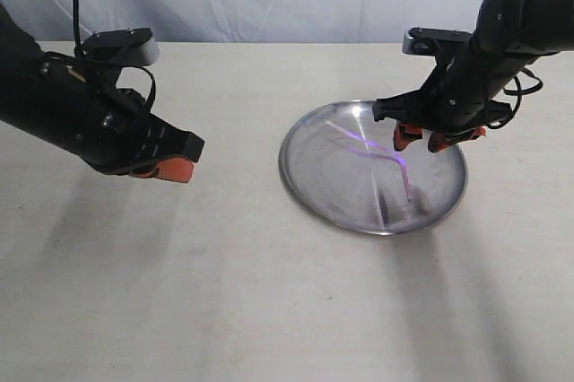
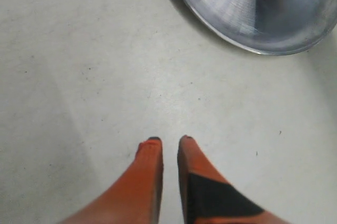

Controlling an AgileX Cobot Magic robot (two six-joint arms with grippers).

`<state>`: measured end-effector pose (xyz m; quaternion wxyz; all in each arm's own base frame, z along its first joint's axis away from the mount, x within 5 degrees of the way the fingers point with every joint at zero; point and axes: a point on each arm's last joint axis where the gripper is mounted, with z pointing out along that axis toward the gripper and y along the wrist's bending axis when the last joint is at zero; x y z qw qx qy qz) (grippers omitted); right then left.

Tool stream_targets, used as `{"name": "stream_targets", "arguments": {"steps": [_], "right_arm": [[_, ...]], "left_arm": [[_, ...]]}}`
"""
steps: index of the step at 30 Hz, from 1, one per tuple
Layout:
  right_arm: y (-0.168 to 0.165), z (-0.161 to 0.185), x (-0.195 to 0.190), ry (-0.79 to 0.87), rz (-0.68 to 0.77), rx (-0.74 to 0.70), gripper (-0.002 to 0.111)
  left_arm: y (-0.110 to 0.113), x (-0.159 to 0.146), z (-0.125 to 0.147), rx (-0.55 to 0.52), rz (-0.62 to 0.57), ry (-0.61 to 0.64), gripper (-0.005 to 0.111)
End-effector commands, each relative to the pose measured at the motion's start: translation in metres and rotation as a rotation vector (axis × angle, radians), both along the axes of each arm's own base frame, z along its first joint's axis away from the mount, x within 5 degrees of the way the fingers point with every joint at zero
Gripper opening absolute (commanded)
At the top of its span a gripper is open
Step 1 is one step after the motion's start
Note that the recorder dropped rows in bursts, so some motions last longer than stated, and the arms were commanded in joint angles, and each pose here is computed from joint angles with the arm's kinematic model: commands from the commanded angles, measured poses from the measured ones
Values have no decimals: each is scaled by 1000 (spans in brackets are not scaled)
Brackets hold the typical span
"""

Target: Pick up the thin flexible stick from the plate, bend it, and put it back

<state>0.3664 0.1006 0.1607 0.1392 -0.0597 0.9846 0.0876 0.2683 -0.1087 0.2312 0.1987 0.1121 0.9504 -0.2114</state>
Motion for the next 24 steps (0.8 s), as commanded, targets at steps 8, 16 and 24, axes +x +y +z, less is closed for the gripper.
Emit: {"name": "stream_targets", "arguments": {"steps": [8,16,24], "right_arm": [[-12,114,-44,-240,53,17,0],[-20,185,-144,-543,126,93,0],[-42,201,-229,-704,138,169,0]], "left_arm": [[5,-2,35,-17,46,-231,2],[30,-56,109,-104,146,-651,0],[42,-105,118,-152,137,-723,0]]}}
